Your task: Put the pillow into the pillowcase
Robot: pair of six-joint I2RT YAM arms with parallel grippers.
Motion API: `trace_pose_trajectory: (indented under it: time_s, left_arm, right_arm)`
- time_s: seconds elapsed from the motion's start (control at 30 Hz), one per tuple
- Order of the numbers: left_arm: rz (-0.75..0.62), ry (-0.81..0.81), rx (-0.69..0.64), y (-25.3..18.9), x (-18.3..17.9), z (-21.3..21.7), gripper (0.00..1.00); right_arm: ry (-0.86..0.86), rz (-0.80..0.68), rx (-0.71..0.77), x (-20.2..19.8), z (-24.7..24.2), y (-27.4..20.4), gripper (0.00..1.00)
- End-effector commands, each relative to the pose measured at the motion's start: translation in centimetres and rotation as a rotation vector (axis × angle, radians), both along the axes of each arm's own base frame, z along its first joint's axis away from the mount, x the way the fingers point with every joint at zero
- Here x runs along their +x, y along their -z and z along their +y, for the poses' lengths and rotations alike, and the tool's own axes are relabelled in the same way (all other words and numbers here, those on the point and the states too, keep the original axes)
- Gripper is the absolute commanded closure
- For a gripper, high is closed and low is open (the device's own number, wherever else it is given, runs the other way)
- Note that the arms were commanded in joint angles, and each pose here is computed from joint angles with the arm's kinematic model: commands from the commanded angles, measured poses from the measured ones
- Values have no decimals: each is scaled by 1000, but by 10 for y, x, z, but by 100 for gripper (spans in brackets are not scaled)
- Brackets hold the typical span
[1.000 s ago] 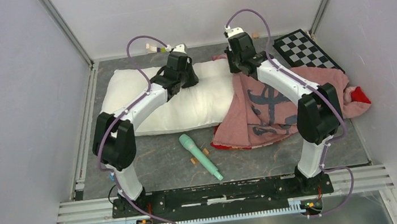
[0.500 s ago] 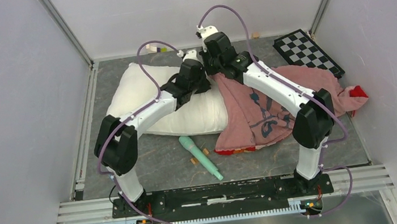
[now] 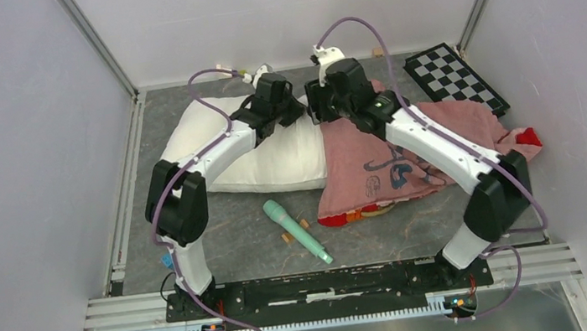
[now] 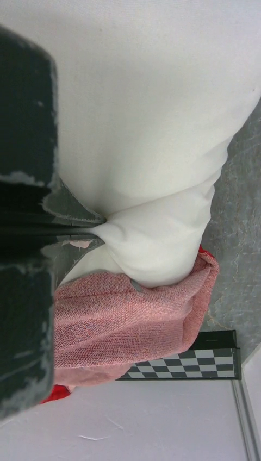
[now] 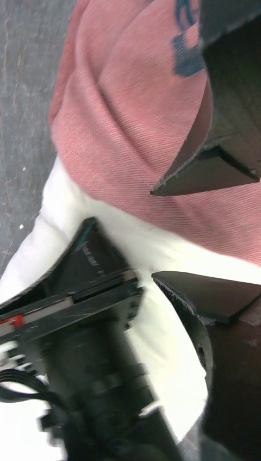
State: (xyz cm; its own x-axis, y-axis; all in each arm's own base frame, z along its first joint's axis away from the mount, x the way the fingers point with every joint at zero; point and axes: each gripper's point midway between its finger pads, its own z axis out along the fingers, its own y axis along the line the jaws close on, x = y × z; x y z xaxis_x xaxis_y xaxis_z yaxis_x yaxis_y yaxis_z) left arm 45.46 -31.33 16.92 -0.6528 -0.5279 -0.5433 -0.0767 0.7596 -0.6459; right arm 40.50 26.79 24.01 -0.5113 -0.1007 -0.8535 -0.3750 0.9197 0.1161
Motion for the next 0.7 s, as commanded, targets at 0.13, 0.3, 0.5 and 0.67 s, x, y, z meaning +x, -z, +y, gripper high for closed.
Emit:
trace_pose_trajectory:
  time_s: [0.13,0.3,0.5,0.67]
  left_arm:
    - [-69,93,87,-46,-30,13,43]
    - [-127,74,264,-87,-59,63,4]
    - [-46,-98,505,-70,-89,165,0]
    - [61,-150,488,-28,-100,212,0]
  right_arm:
    - [35,-60,-25,-65,-49,-15,29]
    - [-2,-2,-21,-95,-53,28,26]
    - [28,53,-110,-83,-62,69,26]
    - [91,35,-126,-43,-76,59,26]
